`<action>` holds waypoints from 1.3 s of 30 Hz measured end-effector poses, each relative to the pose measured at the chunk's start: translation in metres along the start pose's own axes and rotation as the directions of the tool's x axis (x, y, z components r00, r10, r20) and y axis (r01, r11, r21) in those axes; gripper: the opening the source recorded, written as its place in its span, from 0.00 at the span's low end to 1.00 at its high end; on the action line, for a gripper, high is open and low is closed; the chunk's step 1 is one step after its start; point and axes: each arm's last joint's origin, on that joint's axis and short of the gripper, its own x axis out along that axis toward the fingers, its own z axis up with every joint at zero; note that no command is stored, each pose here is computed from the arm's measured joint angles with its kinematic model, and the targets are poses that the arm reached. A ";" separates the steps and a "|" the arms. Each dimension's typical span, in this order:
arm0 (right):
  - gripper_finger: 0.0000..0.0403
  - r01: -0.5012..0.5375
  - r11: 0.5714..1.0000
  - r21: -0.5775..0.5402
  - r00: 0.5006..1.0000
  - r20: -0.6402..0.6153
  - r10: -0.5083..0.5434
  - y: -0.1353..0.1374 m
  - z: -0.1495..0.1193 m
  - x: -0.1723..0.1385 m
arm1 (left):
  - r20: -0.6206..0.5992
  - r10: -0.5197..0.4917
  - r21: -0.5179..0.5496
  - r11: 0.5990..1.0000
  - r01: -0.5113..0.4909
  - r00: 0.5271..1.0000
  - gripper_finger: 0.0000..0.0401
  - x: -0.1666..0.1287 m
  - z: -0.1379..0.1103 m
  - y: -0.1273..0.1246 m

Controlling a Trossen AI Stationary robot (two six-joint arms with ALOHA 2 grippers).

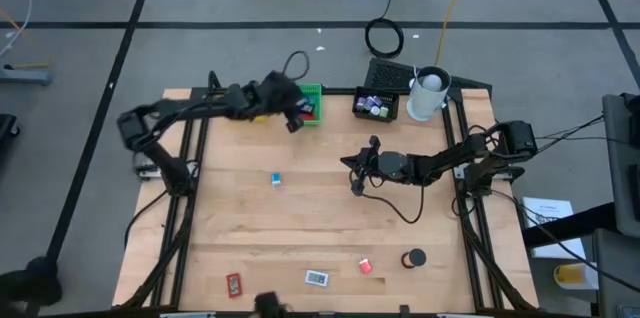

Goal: Pick & Place Office items
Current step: Put the blue digital timer in green bin

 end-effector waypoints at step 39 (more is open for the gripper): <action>0.01 0.000 1.000 -0.006 1.000 0.000 0.000 0.000 0.000 0.000 | -0.140 0.060 0.238 0.971 -0.025 0.988 0.53 0.047 0.014 0.031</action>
